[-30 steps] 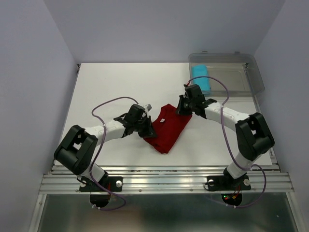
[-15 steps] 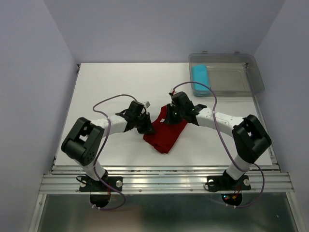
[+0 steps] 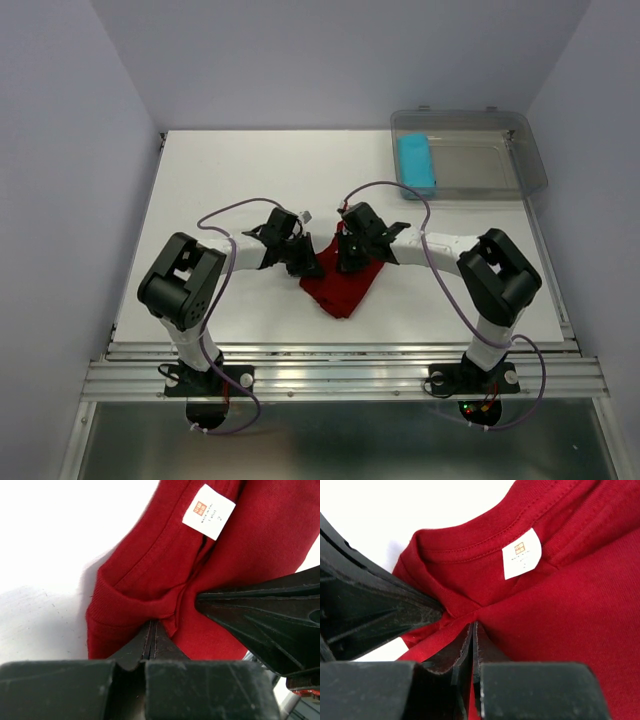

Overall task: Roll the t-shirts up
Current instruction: Roll the T-shirt to the center of the board.

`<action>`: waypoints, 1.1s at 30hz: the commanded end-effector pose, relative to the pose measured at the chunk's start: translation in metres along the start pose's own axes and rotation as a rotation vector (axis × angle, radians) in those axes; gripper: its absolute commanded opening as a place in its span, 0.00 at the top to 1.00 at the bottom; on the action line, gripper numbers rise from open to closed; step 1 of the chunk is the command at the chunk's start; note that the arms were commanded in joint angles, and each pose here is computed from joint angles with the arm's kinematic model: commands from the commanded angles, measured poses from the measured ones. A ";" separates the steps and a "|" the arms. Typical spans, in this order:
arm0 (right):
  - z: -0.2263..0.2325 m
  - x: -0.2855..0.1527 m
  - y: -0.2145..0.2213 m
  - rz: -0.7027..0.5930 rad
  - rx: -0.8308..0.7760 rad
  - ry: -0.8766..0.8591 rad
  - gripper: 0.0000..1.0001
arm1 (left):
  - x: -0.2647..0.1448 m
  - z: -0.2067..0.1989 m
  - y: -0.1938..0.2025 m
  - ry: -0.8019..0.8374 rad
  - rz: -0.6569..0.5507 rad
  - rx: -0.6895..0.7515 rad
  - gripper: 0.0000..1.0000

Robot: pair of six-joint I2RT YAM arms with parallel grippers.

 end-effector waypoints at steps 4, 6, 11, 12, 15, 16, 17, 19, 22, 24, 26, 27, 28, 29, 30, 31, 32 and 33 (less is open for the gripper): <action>-0.041 -0.016 0.052 0.160 -0.064 0.153 0.93 | 0.007 0.045 0.007 -0.133 0.024 -0.026 1.00; -0.047 -0.021 0.055 0.161 -0.064 0.180 0.93 | 0.006 0.048 0.004 -0.145 0.018 -0.024 1.00; -0.047 -0.032 0.065 0.174 -0.068 0.164 0.93 | 0.005 0.052 -0.001 -0.156 0.009 -0.022 1.00; -0.046 -0.033 0.066 0.178 -0.071 0.154 0.93 | 0.006 0.053 -0.001 -0.156 0.013 -0.023 1.00; -0.039 -0.034 0.067 0.193 -0.088 0.109 0.94 | 0.007 0.053 -0.002 -0.152 0.016 -0.019 1.00; -0.038 -0.034 0.068 0.201 -0.093 0.098 0.94 | 0.008 0.053 -0.003 -0.151 0.014 -0.018 1.00; -0.032 -0.034 0.070 0.213 -0.102 0.060 0.95 | 0.008 0.052 -0.004 -0.151 0.013 -0.017 1.00; -0.030 -0.035 0.073 0.229 -0.123 0.034 0.95 | 0.007 0.051 -0.004 -0.148 0.012 -0.017 1.00; -0.028 -0.036 0.073 0.237 -0.138 0.020 0.96 | 0.003 0.046 -0.008 -0.138 -0.001 -0.005 1.00; -0.029 -0.041 0.061 0.191 -0.139 0.056 0.95 | -0.008 0.033 -0.019 -0.118 -0.042 0.018 1.00; -0.031 -0.048 0.039 0.104 -0.130 0.111 0.92 | -0.020 0.024 -0.032 -0.133 -0.086 0.041 1.00; -0.033 -0.052 0.029 0.069 -0.109 0.125 0.90 | -0.033 0.017 -0.037 -0.141 -0.109 0.056 1.00; -0.038 -0.061 0.013 0.015 -0.060 0.136 0.87 | -0.040 0.016 -0.045 -0.169 -0.139 0.080 1.00; -0.040 -0.066 0.001 -0.030 -0.032 0.143 0.86 | -0.054 0.006 -0.055 -0.171 -0.175 0.100 1.00; -0.050 -0.077 -0.016 -0.096 0.019 0.169 0.83 | -0.062 0.004 -0.062 -0.196 -0.203 0.113 1.00; -0.053 -0.082 -0.025 -0.137 0.043 0.176 0.82 | -0.069 0.001 -0.067 -0.205 -0.221 0.127 0.99; -0.058 -0.088 -0.033 -0.172 0.064 0.192 0.82 | -0.077 -0.005 -0.073 -0.212 -0.235 0.150 0.98; -0.063 -0.093 -0.037 -0.195 0.094 0.203 0.81 | -0.086 -0.009 -0.078 -0.220 -0.261 0.164 0.96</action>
Point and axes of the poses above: each gripper's point midway between its finger pads, its own x axis out along the fingers, its own z axis along the line the jaws close on, y = z × x, the point moved 1 cm from there along -x, back along the fingers, and after that the axes turned 1 degree about x, right-handed, at the moved point
